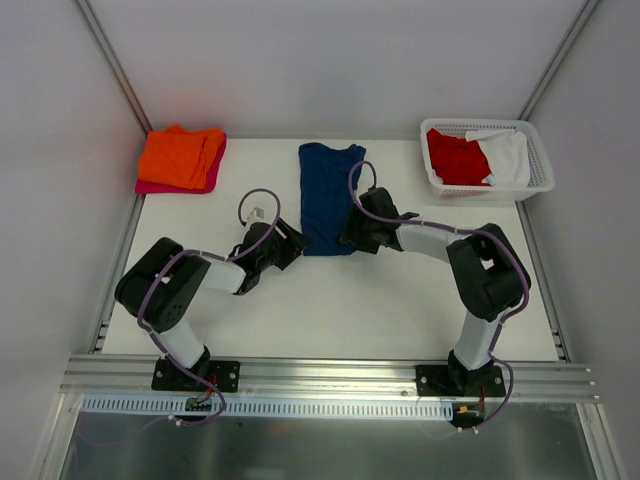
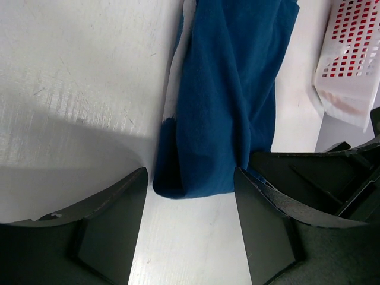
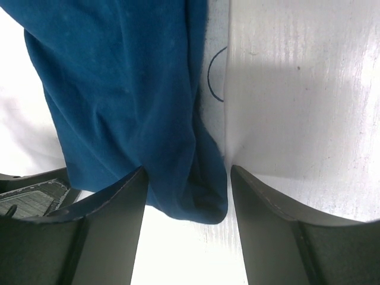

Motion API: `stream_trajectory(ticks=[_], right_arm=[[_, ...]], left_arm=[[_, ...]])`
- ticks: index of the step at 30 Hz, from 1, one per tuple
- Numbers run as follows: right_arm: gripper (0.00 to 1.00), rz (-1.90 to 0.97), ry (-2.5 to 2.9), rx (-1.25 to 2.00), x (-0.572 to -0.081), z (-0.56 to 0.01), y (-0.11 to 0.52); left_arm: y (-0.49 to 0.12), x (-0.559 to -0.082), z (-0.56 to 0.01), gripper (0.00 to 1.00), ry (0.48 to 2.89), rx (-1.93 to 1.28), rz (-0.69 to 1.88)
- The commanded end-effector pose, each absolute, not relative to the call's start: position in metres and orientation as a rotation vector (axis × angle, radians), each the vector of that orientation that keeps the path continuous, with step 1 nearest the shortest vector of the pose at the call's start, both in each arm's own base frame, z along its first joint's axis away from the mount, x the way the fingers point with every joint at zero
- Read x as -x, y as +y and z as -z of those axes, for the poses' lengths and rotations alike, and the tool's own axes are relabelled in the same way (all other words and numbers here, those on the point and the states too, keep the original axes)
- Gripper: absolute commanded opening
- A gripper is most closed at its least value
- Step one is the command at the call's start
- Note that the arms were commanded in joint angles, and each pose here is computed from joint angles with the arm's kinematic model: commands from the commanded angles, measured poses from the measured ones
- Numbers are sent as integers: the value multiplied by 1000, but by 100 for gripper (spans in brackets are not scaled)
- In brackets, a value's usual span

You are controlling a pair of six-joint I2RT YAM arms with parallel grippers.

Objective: Fold and stack the t-shirts
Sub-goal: Grab one side of the 2/3 rectangular tshirt with both arms

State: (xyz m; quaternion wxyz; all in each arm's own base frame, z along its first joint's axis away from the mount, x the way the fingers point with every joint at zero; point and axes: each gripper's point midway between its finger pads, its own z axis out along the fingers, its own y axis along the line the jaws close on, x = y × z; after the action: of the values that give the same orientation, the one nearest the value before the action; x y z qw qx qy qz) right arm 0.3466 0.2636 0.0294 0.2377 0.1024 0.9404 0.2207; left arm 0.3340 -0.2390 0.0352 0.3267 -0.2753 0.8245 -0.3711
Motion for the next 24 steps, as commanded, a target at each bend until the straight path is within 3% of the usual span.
stream_trajectory(ticks=[1,11,16,17,23,24], right_arm=[[62,-464,2718,-300,-325,12,243],[62,-458,2726,-306,-327,16,240],[60,-462,2724,-307,-328,16,241],[58,-461,2723,-307,-328,17,241],[37,-473,2726,-304,-327,17,242],[26,-473,2726,-304,-327,17,242]], left_arm=[[-221,-328,-7,62,2246,784,820],[-234,-329,-2,59,2253,803,899],[-235,-332,0,49,2246,805,904],[-235,-331,3,42,2254,807,899],[-240,-331,8,26,2274,806,919],[-240,-330,9,25,2277,806,916]])
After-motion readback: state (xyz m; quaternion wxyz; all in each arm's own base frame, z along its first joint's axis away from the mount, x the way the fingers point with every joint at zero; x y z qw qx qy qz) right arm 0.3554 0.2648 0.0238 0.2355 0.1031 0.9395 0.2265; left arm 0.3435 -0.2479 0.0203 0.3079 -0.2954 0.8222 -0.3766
